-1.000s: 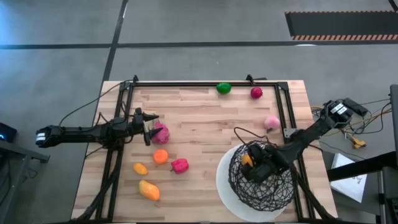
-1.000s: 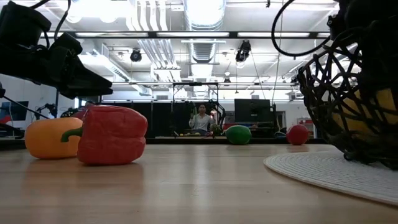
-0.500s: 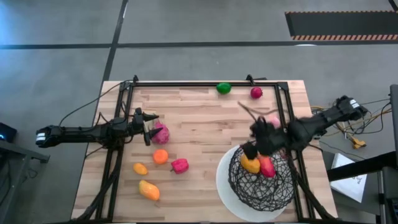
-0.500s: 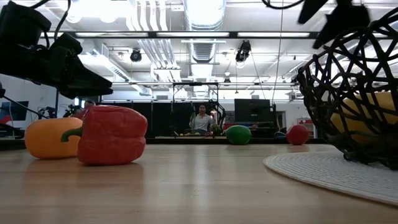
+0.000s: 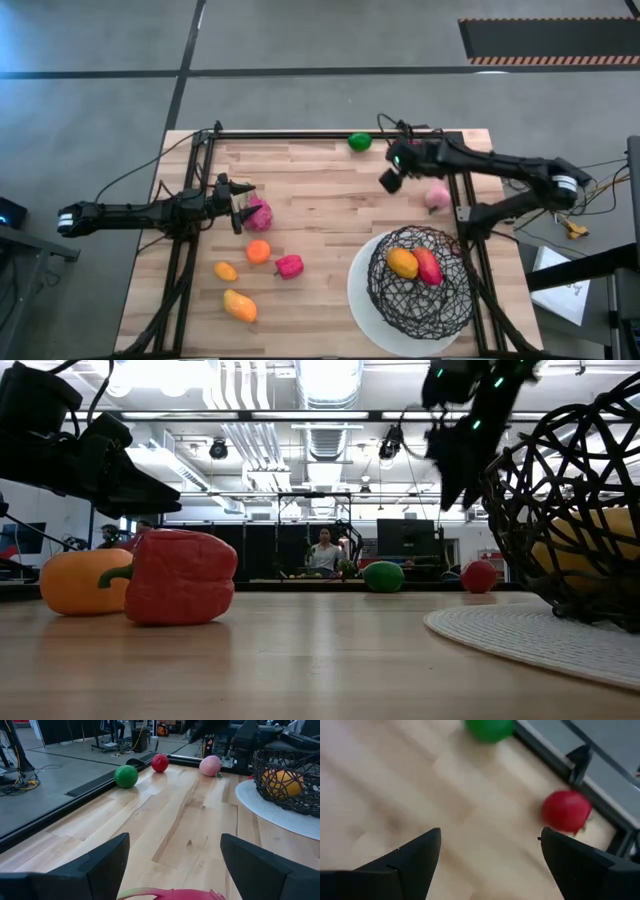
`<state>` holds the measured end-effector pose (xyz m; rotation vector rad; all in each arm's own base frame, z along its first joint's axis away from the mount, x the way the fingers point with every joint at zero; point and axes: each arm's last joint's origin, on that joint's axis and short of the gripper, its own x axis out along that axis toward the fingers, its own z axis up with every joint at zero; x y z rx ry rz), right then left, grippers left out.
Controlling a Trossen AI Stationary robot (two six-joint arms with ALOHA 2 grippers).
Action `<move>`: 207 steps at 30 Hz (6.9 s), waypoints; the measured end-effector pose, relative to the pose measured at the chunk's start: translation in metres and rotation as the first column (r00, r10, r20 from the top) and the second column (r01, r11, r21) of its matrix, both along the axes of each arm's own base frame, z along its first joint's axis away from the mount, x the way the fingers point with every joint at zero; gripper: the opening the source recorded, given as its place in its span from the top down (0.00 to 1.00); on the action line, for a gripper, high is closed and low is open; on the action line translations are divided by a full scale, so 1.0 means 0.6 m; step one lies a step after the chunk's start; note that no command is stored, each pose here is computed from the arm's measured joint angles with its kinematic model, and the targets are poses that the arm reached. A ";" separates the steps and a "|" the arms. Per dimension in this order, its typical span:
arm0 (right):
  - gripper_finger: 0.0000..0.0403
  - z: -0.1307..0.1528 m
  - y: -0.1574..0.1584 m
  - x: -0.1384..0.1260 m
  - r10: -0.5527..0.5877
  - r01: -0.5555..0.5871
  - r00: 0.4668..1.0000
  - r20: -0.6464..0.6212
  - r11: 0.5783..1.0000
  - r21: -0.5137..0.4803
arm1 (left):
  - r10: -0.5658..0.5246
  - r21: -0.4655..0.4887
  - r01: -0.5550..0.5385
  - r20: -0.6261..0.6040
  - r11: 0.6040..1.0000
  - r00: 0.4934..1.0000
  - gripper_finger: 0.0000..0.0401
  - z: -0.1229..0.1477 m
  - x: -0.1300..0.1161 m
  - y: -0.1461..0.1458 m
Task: Build produce basket
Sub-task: Put the red tomato into the black wire basket, then put the pink peach into the black wire basket
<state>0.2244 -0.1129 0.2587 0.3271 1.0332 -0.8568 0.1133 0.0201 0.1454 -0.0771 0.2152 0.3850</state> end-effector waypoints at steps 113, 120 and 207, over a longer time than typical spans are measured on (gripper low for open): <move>0.19 -0.040 0.552 -0.065 0.138 0.052 0.862 -0.488 0.934 0.354 | 0.000 0.000 0.000 0.000 1.000 1.000 0.26 0.000 0.000 0.000; 0.20 -0.019 0.540 -0.079 0.032 0.159 0.890 -0.455 0.913 0.375 | 0.000 0.000 0.000 0.001 1.000 1.000 0.26 0.000 0.000 0.000; 0.11 -0.110 0.032 -0.108 -0.385 0.498 0.827 -0.411 0.840 0.215 | 0.000 0.000 0.000 0.000 1.000 1.000 0.26 0.000 0.000 0.000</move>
